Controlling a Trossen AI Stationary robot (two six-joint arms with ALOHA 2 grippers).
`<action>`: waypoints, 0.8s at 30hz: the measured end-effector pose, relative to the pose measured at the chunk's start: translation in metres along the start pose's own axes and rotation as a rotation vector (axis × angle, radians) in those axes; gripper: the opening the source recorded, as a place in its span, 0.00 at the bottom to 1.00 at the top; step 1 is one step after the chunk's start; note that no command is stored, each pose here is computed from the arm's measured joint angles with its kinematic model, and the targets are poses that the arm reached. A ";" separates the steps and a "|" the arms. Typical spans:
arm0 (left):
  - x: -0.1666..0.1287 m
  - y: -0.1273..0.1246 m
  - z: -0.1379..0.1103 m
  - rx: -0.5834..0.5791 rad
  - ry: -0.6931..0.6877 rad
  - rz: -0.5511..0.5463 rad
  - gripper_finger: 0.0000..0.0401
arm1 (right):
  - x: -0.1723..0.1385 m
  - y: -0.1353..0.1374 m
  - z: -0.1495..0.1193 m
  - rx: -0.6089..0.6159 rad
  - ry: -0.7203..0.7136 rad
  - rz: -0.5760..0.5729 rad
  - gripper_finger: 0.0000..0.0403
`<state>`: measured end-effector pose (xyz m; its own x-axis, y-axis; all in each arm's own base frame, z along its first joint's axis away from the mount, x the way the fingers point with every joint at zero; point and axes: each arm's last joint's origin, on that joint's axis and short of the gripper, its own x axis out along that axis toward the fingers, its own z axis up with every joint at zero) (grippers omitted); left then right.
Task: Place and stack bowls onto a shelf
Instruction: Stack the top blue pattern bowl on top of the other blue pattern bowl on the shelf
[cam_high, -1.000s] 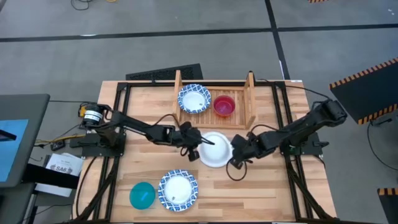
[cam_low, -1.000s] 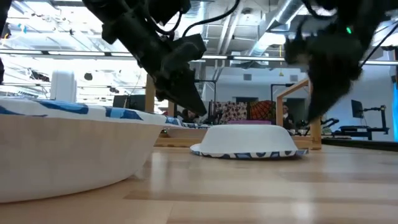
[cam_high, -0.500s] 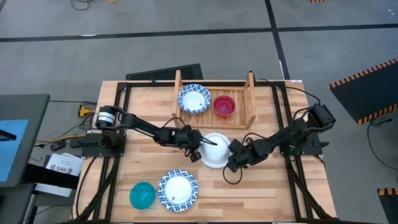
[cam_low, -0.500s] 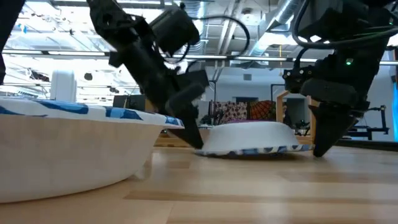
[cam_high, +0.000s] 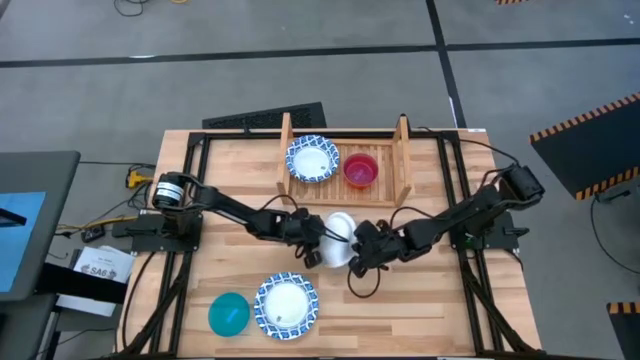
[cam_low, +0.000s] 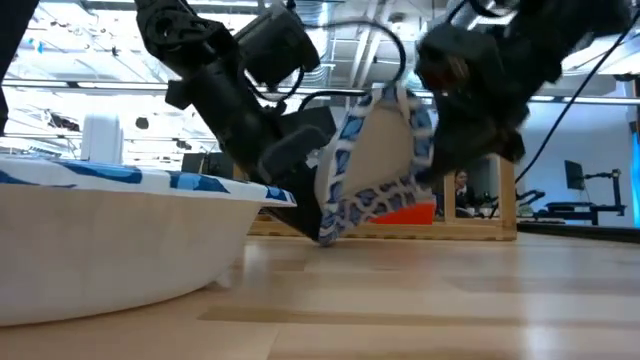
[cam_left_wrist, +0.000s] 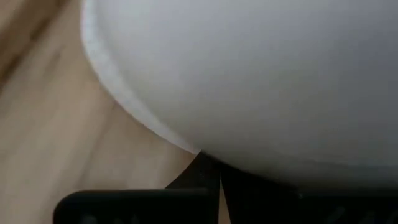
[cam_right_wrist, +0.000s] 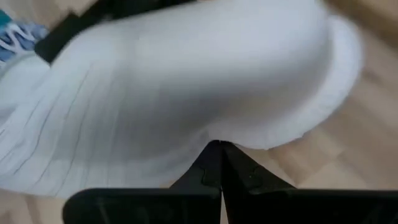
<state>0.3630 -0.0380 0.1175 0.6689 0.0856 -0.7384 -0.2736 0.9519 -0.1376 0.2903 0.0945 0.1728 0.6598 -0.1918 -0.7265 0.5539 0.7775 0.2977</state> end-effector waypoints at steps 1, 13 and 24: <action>-0.001 -0.002 0.002 -0.001 -0.019 -0.017 0.00 | -0.004 0.002 0.004 -0.011 -0.008 0.003 0.05; -0.007 -0.022 0.013 -0.009 -0.176 -0.114 0.00 | -0.038 0.031 0.061 -0.102 -0.157 0.126 0.05; -0.052 -0.011 0.017 0.113 -0.013 -0.040 0.00 | -0.057 0.024 0.060 -0.172 -0.026 0.043 0.07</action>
<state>0.3426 -0.0484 0.1688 0.6869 0.0503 -0.7250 -0.1676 0.9817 -0.0907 0.2971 0.0884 0.2583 0.6950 -0.1697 -0.6987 0.4315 0.8757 0.2165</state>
